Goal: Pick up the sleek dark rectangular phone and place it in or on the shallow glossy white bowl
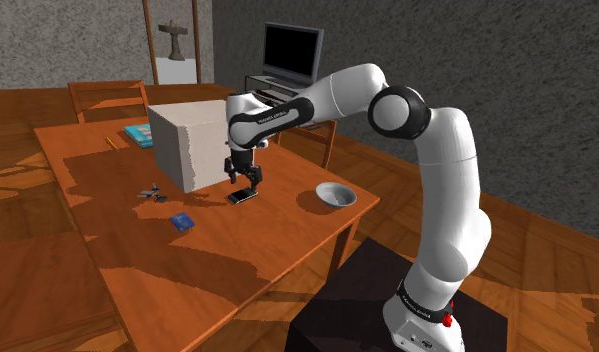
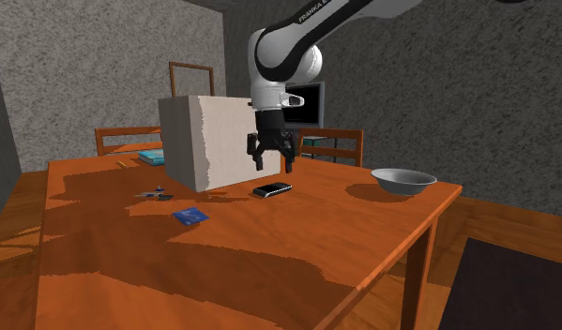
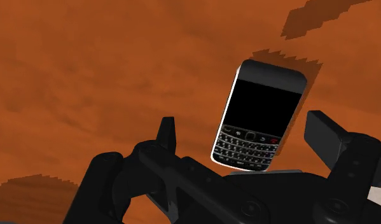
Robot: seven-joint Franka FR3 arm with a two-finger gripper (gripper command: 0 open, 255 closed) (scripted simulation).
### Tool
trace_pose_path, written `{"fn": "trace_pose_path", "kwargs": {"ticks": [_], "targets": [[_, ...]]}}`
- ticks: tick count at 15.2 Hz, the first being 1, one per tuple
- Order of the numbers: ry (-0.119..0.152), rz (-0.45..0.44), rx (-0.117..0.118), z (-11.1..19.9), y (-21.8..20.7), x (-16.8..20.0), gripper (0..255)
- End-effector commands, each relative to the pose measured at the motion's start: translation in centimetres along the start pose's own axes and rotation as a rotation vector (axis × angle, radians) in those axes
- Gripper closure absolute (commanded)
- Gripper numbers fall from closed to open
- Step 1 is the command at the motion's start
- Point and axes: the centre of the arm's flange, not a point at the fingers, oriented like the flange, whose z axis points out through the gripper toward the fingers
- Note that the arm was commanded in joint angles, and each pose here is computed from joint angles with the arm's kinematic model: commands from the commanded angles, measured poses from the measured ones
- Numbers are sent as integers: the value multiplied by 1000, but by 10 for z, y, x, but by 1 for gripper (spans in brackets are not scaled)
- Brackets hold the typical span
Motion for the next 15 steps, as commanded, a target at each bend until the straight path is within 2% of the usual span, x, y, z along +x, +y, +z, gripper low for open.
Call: {"fn": "trace_pose_path", "kwargs": {"ticks": [1,2,10,15], "targets": [[-7,85,-3,15,-19,13,0],[-10,125,-5,22,-28,21,0],[-10,127,-5,62,-28,21,0],[-10,127,-5,62,-28,21,0]]}}
